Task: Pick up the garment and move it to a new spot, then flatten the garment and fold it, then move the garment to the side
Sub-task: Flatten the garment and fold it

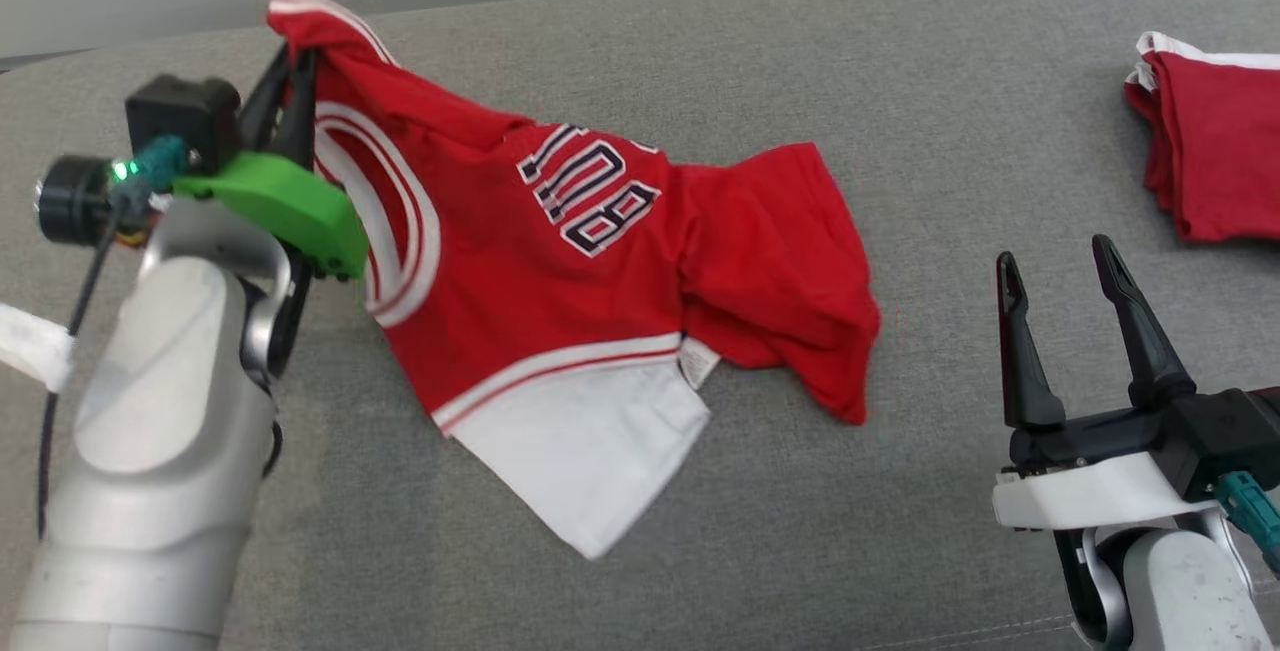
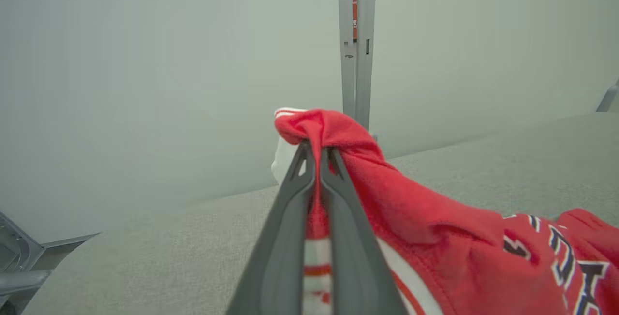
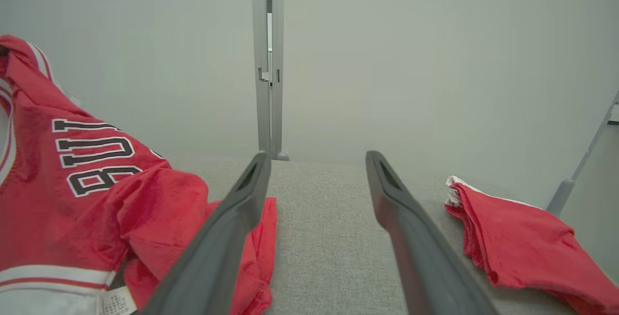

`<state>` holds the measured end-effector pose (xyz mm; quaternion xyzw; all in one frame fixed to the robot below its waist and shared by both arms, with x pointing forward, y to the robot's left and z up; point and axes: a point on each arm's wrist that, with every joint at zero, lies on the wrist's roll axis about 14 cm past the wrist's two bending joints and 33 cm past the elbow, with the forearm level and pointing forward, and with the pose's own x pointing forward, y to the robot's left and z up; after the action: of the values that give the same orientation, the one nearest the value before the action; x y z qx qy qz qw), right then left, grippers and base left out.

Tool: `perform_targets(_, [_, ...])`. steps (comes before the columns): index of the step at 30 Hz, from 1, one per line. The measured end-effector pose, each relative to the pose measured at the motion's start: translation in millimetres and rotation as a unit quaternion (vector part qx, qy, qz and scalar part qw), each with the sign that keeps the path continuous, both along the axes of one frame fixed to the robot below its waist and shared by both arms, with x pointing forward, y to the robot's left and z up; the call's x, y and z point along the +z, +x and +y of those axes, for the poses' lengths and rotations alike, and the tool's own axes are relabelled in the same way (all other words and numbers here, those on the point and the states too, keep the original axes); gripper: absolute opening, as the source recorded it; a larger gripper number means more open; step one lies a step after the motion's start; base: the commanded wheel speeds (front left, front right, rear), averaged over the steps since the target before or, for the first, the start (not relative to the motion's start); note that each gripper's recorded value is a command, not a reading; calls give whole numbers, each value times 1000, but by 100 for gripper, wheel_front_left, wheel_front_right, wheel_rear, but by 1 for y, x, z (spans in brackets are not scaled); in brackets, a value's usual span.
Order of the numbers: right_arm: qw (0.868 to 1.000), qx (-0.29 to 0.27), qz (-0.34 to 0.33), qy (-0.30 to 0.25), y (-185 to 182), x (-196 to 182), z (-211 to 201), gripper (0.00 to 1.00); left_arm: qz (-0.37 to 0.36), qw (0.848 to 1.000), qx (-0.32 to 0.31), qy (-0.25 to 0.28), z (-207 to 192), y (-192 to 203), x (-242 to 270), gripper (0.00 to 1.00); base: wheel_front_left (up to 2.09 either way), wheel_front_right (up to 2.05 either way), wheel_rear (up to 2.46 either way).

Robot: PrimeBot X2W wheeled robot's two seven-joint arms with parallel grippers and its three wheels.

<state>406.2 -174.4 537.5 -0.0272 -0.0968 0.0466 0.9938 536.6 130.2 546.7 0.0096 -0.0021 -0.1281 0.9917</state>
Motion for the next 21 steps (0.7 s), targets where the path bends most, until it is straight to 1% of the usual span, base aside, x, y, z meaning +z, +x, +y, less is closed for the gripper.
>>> perform_targets(3, [1000,-7,3,0,1,-2,-5,100,-16,999,-13,29,-3,19,22,0,0,0,0])
perform_targets(5, [1000,-12,4,2,2,-3,-8,100,-13,998,-15,56,0,31,25,0,0,0,0])
perform_targets(6, [1000,-14,4,2,2,-3,-10,100,-8,998,-14,68,3,37,24,0,0,0,0])
perform_targets(10, [1000,-24,16,3,1,-10,-16,100,20,996,-10,88,7,54,7,0,0,0,0])
perform_targets(11, [1000,-25,18,4,1,-12,-17,100,28,995,-10,90,7,57,1,13,0,0,0])
perform_targets(12, [999,-27,20,5,2,-13,-19,100,38,995,-11,93,7,60,-7,43,0,0,0])
perform_targets(13, [999,-29,22,4,2,-14,-20,100,45,995,-12,94,6,62,-15,97,0,0,0])
perform_targets(14, [999,-31,25,4,2,-16,-22,100,50,994,-13,94,5,64,-20,100,0,0,0])
perform_targets(17, [998,-38,43,3,0,-28,-26,100,64,994,-16,89,0,68,-40,100,0,0,0])
perform_targets(21, [997,-35,63,3,-1,-40,-24,100,69,994,-25,76,-10,67,-51,100,0,0,0])
